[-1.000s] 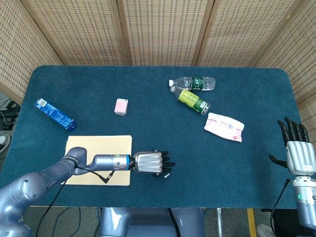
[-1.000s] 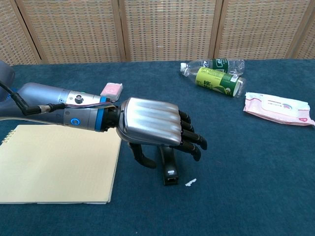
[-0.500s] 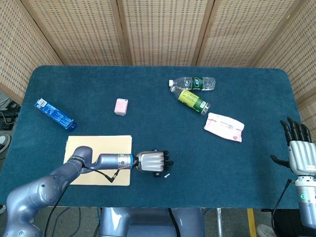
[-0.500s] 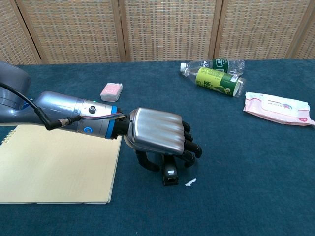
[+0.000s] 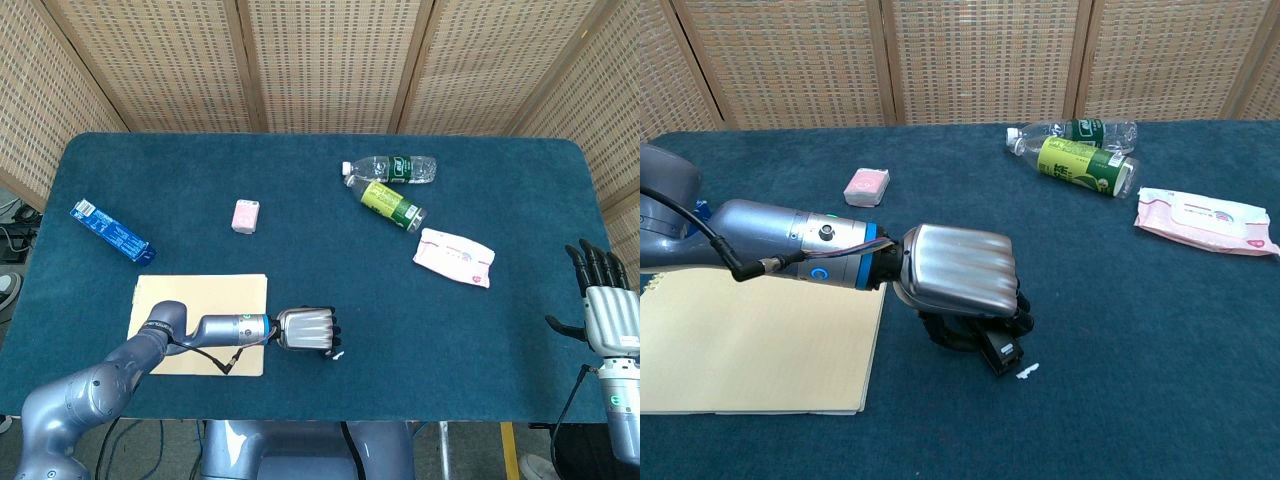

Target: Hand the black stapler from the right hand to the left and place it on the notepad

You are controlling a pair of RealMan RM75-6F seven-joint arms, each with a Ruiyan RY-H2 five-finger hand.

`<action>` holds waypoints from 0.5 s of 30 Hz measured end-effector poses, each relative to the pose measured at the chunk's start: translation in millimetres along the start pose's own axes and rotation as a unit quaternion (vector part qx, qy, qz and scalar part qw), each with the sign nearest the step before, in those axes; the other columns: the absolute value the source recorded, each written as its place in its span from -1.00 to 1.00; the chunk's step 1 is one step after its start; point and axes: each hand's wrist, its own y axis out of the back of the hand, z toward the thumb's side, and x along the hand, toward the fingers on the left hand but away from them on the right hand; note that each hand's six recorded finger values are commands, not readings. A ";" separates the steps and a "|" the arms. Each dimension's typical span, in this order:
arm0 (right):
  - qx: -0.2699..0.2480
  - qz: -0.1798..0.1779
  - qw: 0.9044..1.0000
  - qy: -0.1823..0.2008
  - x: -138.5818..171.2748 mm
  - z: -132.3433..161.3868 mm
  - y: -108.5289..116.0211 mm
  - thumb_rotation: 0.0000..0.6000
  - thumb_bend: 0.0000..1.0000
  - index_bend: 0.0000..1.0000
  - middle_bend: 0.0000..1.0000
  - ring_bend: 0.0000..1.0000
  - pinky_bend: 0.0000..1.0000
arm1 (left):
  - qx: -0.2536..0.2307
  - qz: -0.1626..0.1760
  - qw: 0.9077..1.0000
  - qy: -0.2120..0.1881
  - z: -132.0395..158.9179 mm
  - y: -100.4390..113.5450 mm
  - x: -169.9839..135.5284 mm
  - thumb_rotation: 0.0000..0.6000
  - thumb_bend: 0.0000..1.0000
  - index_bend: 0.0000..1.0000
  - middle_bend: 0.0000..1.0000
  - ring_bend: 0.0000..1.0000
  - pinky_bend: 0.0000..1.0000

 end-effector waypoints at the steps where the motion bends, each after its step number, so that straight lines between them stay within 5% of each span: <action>1: 0.000 0.000 1.000 0.000 0.1 0.2 0.1 1.00 -1.00 -1.00 -1.00 -1.00 -1.00 | 0.002 0.003 1.000 0.001 -1.4 1.3 -1.6 1.00 0.19 0.48 0.07 0.28 0.19; 9: -0.003 -0.001 1.000 0.011 2.7 6.6 0.6 1.00 -1.00 -1.00 -1.00 -1.00 -1.00 | 0.005 0.032 0.999 0.029 -22.4 15.9 -33.3 1.00 0.18 0.48 0.07 0.28 0.19; 15: -0.001 0.000 1.000 0.027 7.0 17.1 -0.5 1.00 -1.00 -1.00 -1.00 -1.00 -1.00 | -0.003 0.040 0.997 0.073 -34.8 20.8 -103.1 1.00 0.16 0.48 0.07 0.28 0.19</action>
